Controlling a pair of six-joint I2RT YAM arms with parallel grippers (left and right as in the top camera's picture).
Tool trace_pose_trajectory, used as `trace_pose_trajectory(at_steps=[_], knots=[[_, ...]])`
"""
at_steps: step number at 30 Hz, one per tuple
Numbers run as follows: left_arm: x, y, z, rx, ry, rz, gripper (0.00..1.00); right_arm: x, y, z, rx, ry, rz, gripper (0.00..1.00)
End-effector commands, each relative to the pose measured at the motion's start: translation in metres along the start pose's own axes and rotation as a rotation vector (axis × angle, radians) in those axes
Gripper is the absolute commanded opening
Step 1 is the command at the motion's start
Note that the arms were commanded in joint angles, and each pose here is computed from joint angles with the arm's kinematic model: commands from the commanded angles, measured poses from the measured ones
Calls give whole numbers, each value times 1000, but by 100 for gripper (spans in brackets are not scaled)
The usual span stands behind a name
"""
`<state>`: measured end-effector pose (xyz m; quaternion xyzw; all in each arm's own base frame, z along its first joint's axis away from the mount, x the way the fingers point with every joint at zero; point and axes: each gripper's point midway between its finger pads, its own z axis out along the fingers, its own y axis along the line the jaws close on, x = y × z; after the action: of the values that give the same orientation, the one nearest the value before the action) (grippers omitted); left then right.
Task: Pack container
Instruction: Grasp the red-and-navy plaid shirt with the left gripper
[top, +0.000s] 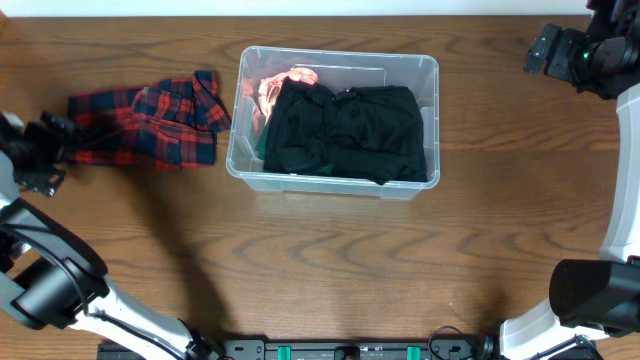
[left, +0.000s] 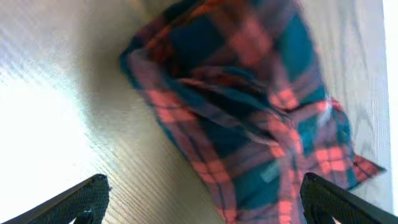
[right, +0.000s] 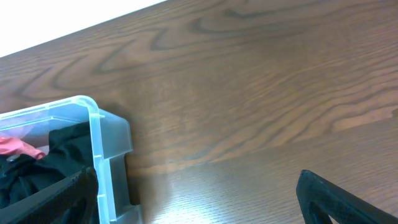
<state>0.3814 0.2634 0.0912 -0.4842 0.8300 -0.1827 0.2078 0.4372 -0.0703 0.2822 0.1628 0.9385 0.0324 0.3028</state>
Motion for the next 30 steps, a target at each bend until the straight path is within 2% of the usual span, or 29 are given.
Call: trace_pose_trajectory(at_steps=[1, 6, 14, 25, 28, 30], knots=[[10, 15, 14, 53, 22, -141, 98, 2, 1, 1, 2, 6, 8, 99], [15, 25, 41, 86, -30, -164, 98, 2, 1, 1, 2, 6, 7, 99], [11, 10, 64, 163, -133, -116, 98, 2, 1, 1, 2, 6, 8, 99], [15, -8, 84, 141, -169, -55, 100, 2, 1, 1, 2, 6, 8, 99], [11, -15, 84, 160, -191, -32, 88, 2, 1, 1, 2, 6, 8, 99], [8, -18, 83, 168, -204, -23, 74, 2, 1, 1, 2, 6, 8, 99]])
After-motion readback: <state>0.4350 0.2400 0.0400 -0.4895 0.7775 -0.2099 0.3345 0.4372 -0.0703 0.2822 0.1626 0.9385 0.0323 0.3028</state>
